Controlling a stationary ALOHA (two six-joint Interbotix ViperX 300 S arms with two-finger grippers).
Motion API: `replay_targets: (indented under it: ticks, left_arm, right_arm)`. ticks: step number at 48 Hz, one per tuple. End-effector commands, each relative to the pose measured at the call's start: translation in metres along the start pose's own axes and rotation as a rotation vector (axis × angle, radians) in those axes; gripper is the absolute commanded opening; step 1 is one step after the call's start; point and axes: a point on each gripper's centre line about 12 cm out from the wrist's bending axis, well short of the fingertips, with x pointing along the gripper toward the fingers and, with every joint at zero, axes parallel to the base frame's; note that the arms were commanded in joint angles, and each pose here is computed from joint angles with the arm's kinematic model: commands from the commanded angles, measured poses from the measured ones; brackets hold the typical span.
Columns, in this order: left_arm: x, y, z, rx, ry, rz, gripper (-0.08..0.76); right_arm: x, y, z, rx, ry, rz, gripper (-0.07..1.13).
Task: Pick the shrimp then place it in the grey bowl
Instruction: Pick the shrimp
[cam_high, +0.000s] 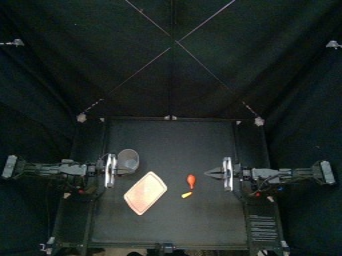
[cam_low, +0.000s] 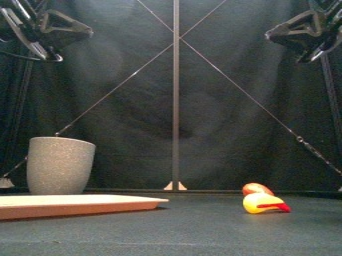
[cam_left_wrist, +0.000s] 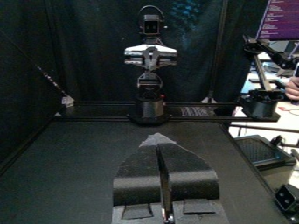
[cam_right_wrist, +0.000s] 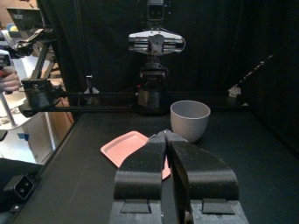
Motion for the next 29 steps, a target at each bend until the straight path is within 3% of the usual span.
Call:
replay_targets:
  ticks: [1, 11, 20, 26, 29]
  left_arm:
    - [0.004, 0.0, -0.002, -0.019, 0.032, 0.004, 0.108]
    - [0.005, 0.001, -0.004, -0.022, 0.064, 0.005, 0.095]
    - [0.004, 0.001, -0.007, -0.021, 0.071, 0.005, 0.095]
    - [0.004, 0.001, -0.008, -0.021, 0.074, 0.005, 0.097]
    - [0.004, 0.001, -0.008, -0.021, 0.072, 0.007, 0.097]
  right_arm:
    - [0.006, 0.001, -0.004, 0.009, 0.031, 0.004, 0.06]
    - [0.029, 0.005, -0.02, 0.025, 0.167, 0.018, 0.06]
    - [0.056, 0.026, -0.029, 0.018, 0.265, 0.097, 0.08]
    - [0.07, 0.035, -0.034, 0.02, 0.305, 0.123, 0.22]
    - [0.076, 0.037, -0.036, 0.021, 0.316, 0.128, 0.38]
